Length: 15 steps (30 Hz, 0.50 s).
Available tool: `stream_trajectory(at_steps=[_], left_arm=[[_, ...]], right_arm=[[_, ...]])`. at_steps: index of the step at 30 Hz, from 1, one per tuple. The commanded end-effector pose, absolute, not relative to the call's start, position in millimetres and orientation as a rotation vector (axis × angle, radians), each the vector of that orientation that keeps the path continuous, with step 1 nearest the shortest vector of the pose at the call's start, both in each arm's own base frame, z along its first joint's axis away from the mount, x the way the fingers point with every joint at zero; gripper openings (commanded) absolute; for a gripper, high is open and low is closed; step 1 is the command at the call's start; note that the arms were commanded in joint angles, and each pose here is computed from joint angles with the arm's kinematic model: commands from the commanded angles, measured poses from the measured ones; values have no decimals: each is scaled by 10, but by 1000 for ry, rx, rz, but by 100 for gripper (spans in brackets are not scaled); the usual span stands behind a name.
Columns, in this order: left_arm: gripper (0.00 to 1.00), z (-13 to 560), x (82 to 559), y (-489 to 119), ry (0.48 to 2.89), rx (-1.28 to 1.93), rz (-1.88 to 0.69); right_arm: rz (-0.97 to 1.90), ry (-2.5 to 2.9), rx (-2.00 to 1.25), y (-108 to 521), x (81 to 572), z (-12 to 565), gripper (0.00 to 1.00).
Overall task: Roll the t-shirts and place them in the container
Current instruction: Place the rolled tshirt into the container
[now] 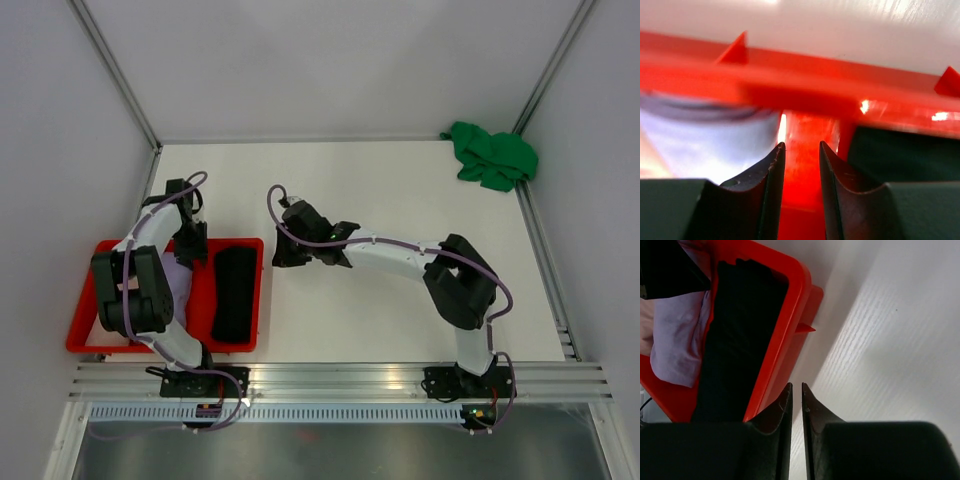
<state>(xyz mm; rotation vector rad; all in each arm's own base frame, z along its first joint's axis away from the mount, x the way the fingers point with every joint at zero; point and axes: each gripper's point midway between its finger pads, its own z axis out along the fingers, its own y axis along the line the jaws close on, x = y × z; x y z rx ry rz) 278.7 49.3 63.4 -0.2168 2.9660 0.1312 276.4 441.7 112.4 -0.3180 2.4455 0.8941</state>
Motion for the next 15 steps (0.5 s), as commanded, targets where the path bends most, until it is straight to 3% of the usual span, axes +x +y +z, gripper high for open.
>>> stream_trajectory(at_steps=[1,15], left_arm=[[39,469,2965,496,2923,-87,164],[41,261,3130,94,2890,13,44]], right_arm=[[920,2438,-257,4648,2807,1144,16],[971,2518,-258,5022,2790,839,10]])
